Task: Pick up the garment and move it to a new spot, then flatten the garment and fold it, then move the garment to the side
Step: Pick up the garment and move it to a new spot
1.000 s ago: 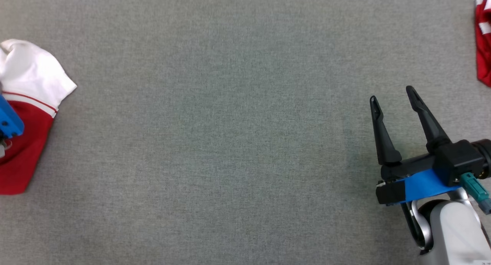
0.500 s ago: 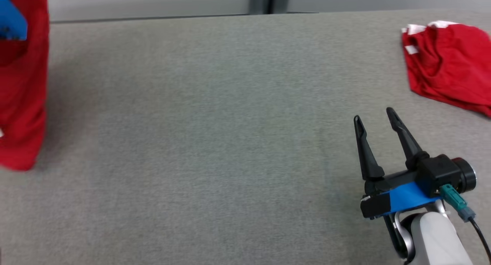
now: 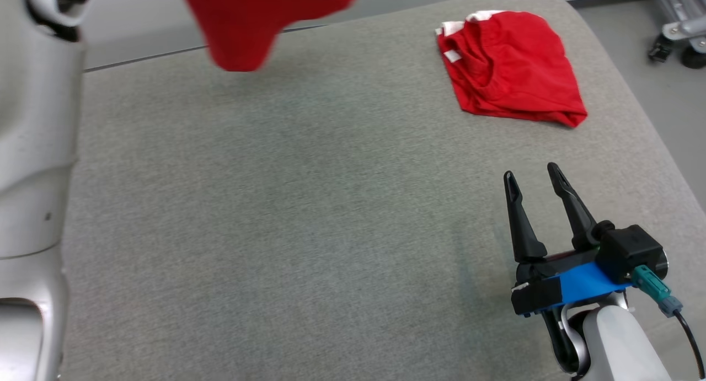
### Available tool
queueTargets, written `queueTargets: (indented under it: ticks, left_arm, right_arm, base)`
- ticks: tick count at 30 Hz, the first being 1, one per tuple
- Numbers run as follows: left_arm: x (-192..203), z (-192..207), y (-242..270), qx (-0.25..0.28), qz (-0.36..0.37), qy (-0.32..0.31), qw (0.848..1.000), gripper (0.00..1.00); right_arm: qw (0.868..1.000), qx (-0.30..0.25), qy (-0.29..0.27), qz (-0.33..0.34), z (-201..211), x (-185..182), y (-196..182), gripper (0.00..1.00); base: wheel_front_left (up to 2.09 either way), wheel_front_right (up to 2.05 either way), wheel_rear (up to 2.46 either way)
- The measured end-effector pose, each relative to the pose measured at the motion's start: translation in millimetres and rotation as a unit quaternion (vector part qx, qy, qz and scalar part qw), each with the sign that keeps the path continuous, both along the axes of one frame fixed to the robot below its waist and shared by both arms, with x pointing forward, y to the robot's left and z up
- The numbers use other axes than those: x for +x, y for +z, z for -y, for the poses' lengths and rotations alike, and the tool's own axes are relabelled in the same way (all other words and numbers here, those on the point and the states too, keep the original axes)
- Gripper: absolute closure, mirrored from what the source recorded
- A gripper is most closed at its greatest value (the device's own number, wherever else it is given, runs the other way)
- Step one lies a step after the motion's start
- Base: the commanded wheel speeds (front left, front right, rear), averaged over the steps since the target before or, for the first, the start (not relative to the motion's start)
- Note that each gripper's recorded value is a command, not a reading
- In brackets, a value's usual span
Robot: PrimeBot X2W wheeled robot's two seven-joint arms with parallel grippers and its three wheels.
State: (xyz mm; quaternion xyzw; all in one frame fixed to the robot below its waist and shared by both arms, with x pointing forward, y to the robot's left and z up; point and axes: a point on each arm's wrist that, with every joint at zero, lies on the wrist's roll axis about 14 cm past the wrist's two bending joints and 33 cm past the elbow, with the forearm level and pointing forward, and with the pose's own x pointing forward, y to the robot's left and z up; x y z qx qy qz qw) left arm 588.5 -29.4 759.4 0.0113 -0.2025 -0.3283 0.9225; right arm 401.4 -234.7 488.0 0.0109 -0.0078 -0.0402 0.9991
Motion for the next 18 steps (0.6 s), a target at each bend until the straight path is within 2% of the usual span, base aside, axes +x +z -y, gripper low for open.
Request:
queueTargets:
  ticks: [5, 8, 13, 18]
  left_arm:
    - [-15, 49, -12, -0.006, -0.018, -0.060, 0.998, 1.00]
    - [-16, 57, -52, 0.009, -0.058, -0.068, 0.996, 1.00]
    - [-19, 32, -150, 0.028, -0.163, -0.043, 0.985, 1.00]
    - [-41, -18, -239, 0.023, -0.256, 0.012, 0.966, 1.00]
  right_arm:
    - [1.000, 0.005, -0.021, 0.008, 13, -8, 6, 0.00]
    - [1.000, 0.005, -0.023, 0.012, 15, -9, 9, 0.00]
    - [1.000, 0.012, -0.019, 0.014, 11, -7, 9, 0.00]
    - [1.000, 0.019, -0.005, 0.010, 1, -5, 4, 0.00]
  base:
    - [0.00, 0.00, 0.00]
    - [0.00, 0.00, 0.00]
    - [0.00, 0.00, 0.00]
    - [0.00, 0.00, 0.00]
